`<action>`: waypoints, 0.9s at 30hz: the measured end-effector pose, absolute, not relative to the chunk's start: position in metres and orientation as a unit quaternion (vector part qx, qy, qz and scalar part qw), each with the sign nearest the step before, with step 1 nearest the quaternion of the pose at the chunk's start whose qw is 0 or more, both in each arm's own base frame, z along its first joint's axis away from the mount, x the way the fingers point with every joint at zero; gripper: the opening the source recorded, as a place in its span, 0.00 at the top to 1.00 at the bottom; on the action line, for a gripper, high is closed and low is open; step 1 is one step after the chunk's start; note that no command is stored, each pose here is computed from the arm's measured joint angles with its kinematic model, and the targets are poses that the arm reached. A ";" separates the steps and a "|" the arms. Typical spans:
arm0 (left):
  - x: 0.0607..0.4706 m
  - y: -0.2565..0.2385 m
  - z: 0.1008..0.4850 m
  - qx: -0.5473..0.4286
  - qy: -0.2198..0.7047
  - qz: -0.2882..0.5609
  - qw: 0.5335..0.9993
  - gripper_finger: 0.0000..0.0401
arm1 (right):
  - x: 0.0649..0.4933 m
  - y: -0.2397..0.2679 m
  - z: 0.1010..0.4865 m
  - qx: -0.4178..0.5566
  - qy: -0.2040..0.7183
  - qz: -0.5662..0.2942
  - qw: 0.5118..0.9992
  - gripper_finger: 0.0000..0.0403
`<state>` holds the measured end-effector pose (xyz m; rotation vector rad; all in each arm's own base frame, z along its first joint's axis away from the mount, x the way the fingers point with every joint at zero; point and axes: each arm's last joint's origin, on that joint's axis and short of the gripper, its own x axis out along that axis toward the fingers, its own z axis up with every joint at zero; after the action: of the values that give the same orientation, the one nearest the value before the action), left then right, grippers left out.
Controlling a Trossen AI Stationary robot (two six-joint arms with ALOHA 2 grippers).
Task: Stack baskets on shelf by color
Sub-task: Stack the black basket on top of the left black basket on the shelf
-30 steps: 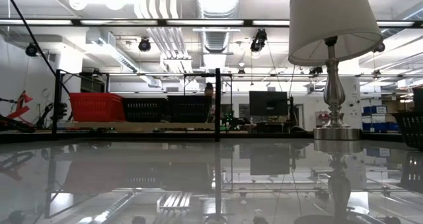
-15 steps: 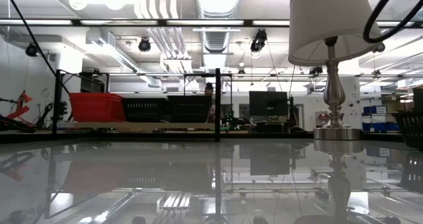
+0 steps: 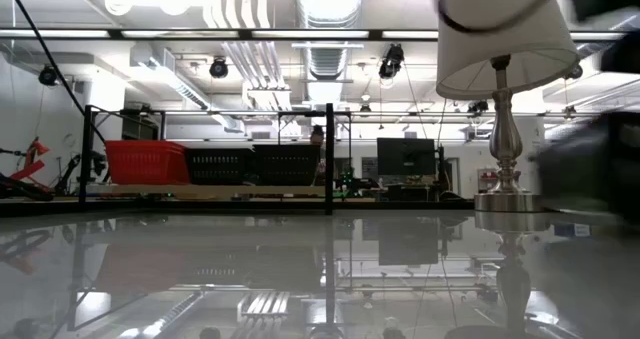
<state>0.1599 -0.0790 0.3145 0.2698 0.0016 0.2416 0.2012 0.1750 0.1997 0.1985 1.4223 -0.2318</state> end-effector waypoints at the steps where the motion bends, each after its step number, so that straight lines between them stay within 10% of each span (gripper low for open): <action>1: 0.160 -0.079 0.314 0.136 0.001 0.120 0.983 0.98 | 0.211 0.173 0.205 0.091 0.632 -0.105 0.762 0.97; 9: 0.160 -0.079 0.315 0.134 -0.001 0.120 0.984 0.98 | 0.295 0.157 0.249 0.006 0.479 -0.066 0.875 0.97; 27: 0.153 -0.086 0.324 0.129 -0.034 0.098 0.986 0.98 | 0.446 0.063 0.300 -0.159 0.393 -0.166 0.890 0.97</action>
<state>0.1533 -0.0865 0.3236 0.2586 -0.0685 0.1974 0.4465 0.0627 0.3001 -0.3309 0.8166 -0.3445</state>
